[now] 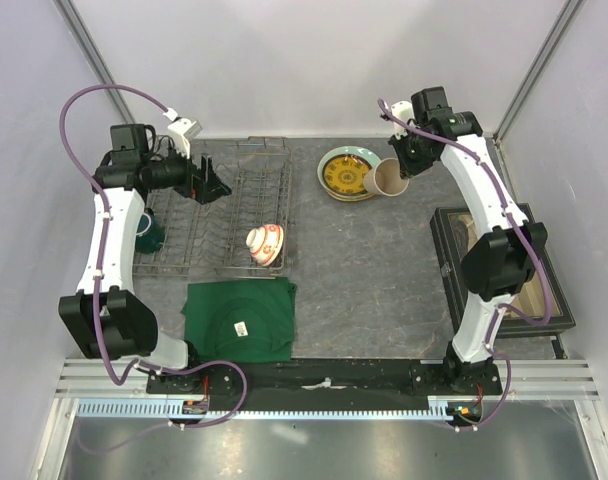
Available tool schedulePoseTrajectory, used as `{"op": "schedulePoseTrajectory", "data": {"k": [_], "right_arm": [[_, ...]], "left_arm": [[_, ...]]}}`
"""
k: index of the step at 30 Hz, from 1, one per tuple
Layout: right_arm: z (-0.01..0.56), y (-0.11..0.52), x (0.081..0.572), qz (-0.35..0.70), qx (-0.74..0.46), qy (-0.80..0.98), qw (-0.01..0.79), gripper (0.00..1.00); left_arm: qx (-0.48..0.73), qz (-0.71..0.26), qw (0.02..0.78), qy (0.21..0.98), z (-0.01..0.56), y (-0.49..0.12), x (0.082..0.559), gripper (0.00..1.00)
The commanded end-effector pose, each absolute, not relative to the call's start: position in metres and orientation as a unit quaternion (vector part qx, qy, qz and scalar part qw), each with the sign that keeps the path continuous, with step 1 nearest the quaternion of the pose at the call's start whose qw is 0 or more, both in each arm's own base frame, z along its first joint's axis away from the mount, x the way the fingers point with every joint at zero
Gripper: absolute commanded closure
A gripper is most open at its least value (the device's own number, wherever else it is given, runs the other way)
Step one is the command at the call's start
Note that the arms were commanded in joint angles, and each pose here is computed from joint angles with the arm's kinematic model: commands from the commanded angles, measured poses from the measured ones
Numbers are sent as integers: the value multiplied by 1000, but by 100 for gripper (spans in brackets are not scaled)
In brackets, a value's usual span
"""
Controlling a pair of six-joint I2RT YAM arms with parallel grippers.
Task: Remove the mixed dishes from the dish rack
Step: Place the cup at the center of the board.
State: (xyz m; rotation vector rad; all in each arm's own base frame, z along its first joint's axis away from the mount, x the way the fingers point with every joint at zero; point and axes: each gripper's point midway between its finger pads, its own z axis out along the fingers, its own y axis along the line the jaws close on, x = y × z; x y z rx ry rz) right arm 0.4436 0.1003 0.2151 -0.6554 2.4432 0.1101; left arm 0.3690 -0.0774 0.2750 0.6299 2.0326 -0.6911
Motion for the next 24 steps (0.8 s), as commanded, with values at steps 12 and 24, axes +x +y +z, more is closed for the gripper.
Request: {"op": "schedulePoseTrajectory", "data": {"k": [12,24], "right_arm": [[185,77,432,-6,-295,935,197,100],[160,71,437,-13,-321,936,142,100]], "left_arm": [[309,-220,406,831,256,-65,363,6],[322,-219,390,835,246,-67,361,7]]}}
